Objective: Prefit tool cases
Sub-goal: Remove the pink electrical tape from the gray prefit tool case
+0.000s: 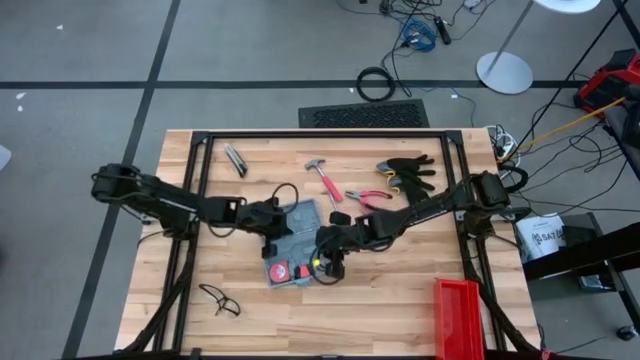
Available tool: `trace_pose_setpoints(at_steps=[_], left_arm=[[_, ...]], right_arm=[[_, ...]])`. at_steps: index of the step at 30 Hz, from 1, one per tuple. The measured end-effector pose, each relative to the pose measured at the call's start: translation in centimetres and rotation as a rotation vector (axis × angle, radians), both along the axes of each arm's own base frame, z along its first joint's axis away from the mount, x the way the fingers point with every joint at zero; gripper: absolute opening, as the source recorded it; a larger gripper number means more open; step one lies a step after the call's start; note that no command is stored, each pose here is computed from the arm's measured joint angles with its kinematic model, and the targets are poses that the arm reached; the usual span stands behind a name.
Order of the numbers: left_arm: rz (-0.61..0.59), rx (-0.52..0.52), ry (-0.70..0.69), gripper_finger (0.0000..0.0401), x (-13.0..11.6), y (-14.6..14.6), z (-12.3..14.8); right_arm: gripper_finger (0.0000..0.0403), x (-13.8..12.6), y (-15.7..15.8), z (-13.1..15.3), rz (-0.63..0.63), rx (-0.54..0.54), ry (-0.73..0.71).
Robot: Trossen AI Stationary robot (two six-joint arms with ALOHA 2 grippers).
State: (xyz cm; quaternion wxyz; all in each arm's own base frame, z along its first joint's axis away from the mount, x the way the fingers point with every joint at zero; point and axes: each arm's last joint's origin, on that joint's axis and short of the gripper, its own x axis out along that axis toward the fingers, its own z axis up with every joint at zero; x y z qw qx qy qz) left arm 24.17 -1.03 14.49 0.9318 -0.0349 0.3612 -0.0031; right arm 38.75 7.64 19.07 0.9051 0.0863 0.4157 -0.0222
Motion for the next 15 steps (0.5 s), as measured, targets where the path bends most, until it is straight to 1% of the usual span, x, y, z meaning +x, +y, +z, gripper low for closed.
trace_pose_setpoints(at_steps=[4,7,13,15], left_arm=[[-0.001,-0.001,0.062,0.0,0.2,-0.3,-1.4],[0.008,-0.014,0.059,0.0,0.6,-0.5,-1.9],[-0.001,-0.015,0.051,0.0,1.0,-0.8,-2.4],[0.0,-0.014,0.051,0.0,1.0,-0.8,-2.4]], right_arm=[[0.0101,-0.2,0.3,-0.2,0.021,-0.019,0.024],[0.0115,-0.1,0.6,-1.0,0.048,-0.042,0.043],[0.0115,0.3,0.7,-4.2,0.063,-0.064,0.134],[0.0112,0.4,0.7,-4.4,0.058,-0.059,0.14]])
